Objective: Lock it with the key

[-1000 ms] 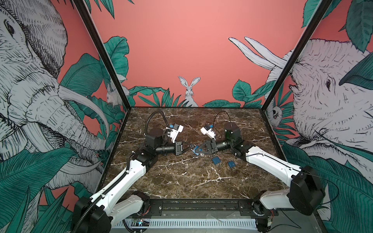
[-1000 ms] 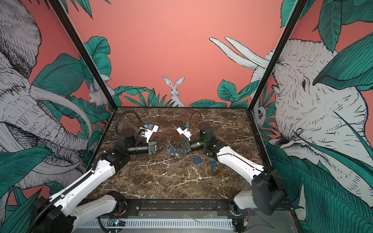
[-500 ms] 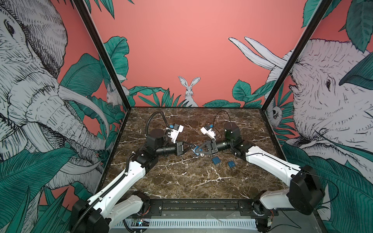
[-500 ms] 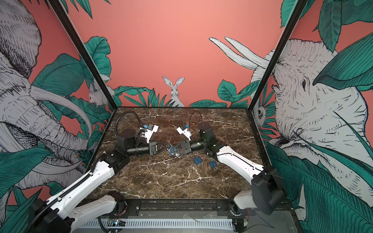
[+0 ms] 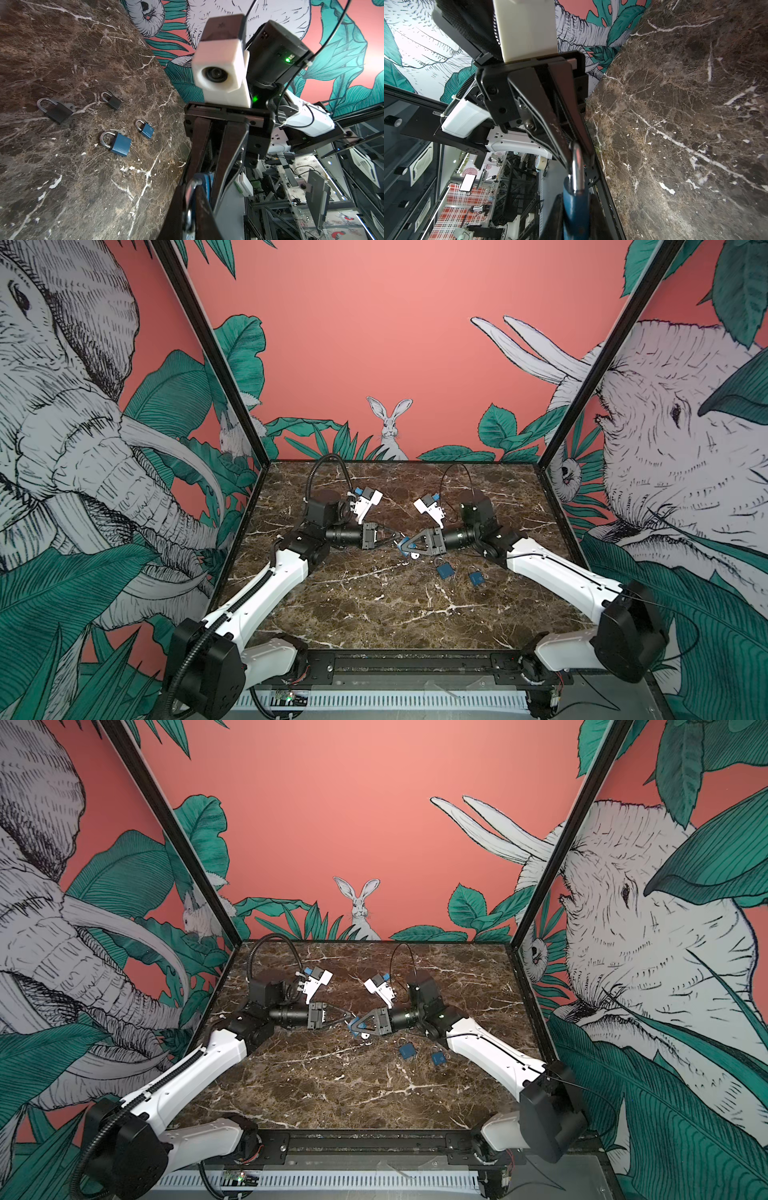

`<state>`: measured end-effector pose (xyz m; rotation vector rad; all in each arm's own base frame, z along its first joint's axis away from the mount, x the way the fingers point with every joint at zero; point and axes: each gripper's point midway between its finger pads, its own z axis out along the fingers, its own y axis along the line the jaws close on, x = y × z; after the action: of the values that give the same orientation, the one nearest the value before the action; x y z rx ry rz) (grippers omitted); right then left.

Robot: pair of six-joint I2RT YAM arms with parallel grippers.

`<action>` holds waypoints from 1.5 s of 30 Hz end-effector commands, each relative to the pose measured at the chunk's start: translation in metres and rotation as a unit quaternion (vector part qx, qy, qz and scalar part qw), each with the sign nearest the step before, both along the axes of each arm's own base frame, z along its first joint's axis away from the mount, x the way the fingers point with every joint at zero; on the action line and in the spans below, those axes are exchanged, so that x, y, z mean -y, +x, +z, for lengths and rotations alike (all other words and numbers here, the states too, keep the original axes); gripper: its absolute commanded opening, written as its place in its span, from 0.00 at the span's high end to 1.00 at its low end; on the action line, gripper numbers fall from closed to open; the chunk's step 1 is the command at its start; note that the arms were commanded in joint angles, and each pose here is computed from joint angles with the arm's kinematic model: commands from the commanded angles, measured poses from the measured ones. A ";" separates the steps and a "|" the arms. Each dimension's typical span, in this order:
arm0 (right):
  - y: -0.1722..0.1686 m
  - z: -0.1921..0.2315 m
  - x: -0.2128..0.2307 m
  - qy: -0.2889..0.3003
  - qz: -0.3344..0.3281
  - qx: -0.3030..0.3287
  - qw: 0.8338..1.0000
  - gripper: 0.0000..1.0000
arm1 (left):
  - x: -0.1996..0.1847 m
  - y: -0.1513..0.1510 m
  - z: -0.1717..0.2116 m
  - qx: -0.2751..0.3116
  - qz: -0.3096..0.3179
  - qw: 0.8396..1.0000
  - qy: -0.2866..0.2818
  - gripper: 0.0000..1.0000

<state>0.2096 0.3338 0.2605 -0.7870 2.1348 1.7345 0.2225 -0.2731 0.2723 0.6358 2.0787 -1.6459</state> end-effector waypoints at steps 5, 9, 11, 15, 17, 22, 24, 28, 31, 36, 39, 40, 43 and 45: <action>0.015 0.015 -0.008 0.000 -0.031 0.090 0.995 1.00 | 0.002 -0.014 0.010 -0.030 -0.038 0.999 -0.019 0.89; 0.015 0.015 -0.009 0.005 -0.028 0.090 0.996 1.00 | 0.001 -0.013 0.008 -0.035 -0.037 0.999 -0.019 0.88; 0.016 0.017 -0.010 0.007 -0.027 0.090 0.996 1.00 | 0.000 -0.011 0.006 -0.040 -0.033 0.999 -0.017 0.87; 0.016 0.019 -0.010 0.007 -0.026 0.092 0.995 1.00 | -0.001 -0.009 0.005 -0.043 -0.032 0.998 -0.021 0.87; 0.016 0.019 -0.010 0.006 -0.025 0.094 0.995 1.00 | -0.001 -0.009 0.004 -0.044 -0.034 0.998 -0.021 0.87; 0.016 0.017 -0.009 0.002 -0.027 0.094 0.995 1.00 | -0.002 -0.008 0.002 -0.048 -0.037 0.998 -0.022 0.83; 0.016 0.018 -0.009 0.003 -0.026 0.095 0.995 1.00 | -0.002 -0.007 0.002 -0.049 -0.036 0.998 -0.022 0.83; 0.015 0.018 -0.010 0.004 -0.023 0.094 0.995 1.00 | -0.003 -0.005 0.002 -0.048 -0.031 0.998 -0.021 0.85; 0.015 0.017 -0.010 0.004 -0.023 0.092 0.996 1.00 | -0.003 -0.004 0.004 -0.046 -0.028 0.998 -0.022 0.90; 0.015 0.016 -0.010 0.006 -0.024 0.090 0.996 1.00 | -0.004 -0.001 0.003 -0.048 -0.021 0.998 -0.022 1.00; 0.015 0.017 -0.010 0.007 -0.026 0.090 0.996 1.00 | -0.004 0.001 0.001 -0.053 -0.011 0.998 -0.022 1.00; 0.015 0.016 -0.010 0.008 -0.026 0.090 0.996 1.00 | -0.004 0.004 0.000 -0.054 -0.005 0.998 -0.023 1.00; 0.015 0.016 -0.010 0.014 -0.026 0.086 0.996 0.74 | -0.009 0.014 -0.004 -0.059 0.025 0.998 -0.023 1.00; 0.015 0.015 -0.010 0.018 -0.028 0.084 0.996 0.60 | -0.014 0.021 -0.004 -0.063 0.046 0.997 -0.027 1.00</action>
<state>0.2210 0.3383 0.2599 -0.7939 2.1018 1.6131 0.2346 -0.2665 0.2641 0.5136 2.1273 -1.7410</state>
